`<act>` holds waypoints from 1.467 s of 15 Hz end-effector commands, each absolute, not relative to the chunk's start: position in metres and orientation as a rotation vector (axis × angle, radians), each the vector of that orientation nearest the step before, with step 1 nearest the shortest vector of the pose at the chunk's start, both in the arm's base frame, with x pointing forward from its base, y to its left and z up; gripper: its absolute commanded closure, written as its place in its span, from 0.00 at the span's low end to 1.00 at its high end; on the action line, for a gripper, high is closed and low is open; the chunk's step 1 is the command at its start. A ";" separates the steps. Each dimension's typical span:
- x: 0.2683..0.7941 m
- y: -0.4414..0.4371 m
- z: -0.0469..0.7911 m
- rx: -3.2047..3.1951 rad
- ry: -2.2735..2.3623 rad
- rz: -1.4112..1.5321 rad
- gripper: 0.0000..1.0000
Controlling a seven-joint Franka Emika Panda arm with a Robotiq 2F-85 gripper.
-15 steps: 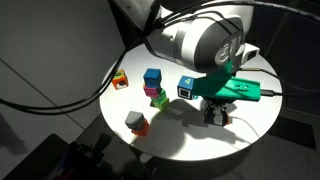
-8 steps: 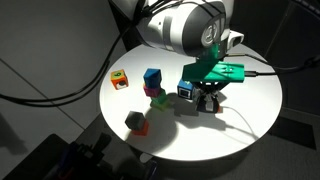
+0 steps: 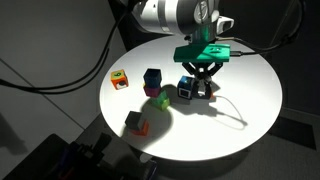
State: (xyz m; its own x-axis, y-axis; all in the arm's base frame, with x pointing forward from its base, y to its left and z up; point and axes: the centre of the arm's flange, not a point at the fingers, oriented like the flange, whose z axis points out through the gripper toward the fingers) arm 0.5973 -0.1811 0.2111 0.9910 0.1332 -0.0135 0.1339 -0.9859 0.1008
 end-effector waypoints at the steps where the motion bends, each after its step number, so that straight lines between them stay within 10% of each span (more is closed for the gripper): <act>1: 0.627 -0.171 0.216 3.029 0.086 -0.065 0.94; 22: 0.672 -0.119 0.201 2.986 -0.115 -0.118 0.94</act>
State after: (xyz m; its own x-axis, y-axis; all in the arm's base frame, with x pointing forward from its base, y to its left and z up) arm 0.6628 -0.1217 0.2013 0.9931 -0.0890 -0.0767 -0.0783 -0.9881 0.1320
